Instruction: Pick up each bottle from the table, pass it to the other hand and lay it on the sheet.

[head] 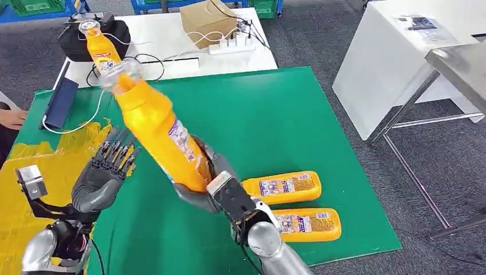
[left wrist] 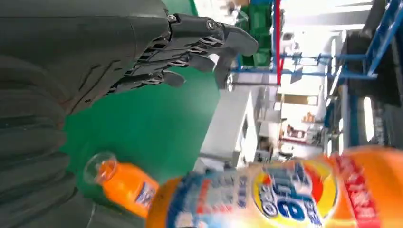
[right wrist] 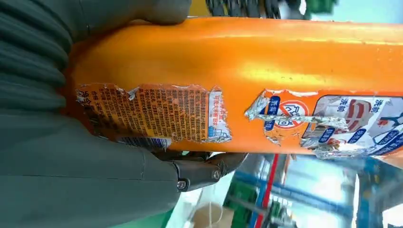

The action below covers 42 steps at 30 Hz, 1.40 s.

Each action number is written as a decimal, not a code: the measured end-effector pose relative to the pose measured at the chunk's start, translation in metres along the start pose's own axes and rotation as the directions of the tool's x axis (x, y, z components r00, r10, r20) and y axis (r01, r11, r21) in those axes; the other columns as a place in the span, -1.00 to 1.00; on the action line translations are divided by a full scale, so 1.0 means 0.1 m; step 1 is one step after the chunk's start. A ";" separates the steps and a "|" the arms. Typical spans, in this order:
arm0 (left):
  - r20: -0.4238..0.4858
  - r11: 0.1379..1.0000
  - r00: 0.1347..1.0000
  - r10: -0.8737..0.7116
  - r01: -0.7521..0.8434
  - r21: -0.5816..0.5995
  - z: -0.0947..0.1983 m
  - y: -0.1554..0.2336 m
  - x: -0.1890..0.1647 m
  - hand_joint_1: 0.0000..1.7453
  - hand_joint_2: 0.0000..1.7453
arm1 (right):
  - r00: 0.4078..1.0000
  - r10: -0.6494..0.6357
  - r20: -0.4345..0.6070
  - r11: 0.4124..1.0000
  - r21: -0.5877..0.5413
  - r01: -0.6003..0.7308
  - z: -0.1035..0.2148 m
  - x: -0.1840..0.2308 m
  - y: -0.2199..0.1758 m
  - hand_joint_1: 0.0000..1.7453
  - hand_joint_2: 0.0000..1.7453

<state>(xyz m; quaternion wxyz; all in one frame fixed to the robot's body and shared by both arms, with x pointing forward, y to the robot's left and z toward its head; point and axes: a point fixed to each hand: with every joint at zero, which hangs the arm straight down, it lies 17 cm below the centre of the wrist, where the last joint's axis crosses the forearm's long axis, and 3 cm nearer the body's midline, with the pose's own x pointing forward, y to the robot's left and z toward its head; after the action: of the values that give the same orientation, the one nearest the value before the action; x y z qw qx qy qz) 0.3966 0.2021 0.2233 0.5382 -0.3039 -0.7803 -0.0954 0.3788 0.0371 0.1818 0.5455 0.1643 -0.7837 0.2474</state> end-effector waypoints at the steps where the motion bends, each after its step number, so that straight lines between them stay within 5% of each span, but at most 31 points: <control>1: 0.001 1.000 1.000 0.009 -0.009 -0.014 0.00 -0.04 0.00 -1.00 1.00 | 1.000 0.000 -0.030 0.998 0.056 0.001 0.00 -0.06 0.13 1.00 1.00; 6: -0.006 0.997 1.000 0.029 -0.029 -0.068 -0.06 -0.22 -0.03 -1.00 1.00 | 0.980 0.072 -0.185 0.942 0.336 -0.005 0.16 -0.55 0.91 1.00 1.00; 23: -0.022 0.997 0.999 0.028 -0.029 -0.071 -0.03 -0.19 -0.07 -1.00 1.00 | 0.964 0.121 -0.236 0.908 0.419 -0.011 0.20 -0.83 1.08 1.00 1.00; 24: -0.023 0.997 0.999 0.028 -0.029 -0.071 -0.02 -0.19 -0.07 -0.70 1.00 | 0.964 0.123 -0.237 0.908 0.420 -0.012 0.20 -0.83 1.08 1.00 1.00; 25: -0.023 0.997 0.999 0.028 -0.029 -0.071 -0.02 -0.19 -0.07 1.00 1.00 | 0.963 0.126 -0.240 0.906 0.422 -0.013 0.21 -0.85 1.08 1.00 1.00; 42: -0.011 0.995 1.000 0.015 -0.016 -0.094 0.00 -0.21 -0.08 1.00 1.00 | 0.964 0.118 -0.240 0.917 0.398 -0.013 0.18 -0.86 1.02 1.00 1.00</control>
<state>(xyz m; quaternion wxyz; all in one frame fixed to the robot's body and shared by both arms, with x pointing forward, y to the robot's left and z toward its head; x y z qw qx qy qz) 0.3865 0.1821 0.2201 0.5281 -0.3345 -0.7697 -0.1293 0.3414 0.1101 0.0750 0.5903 0.2100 -0.6452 0.4371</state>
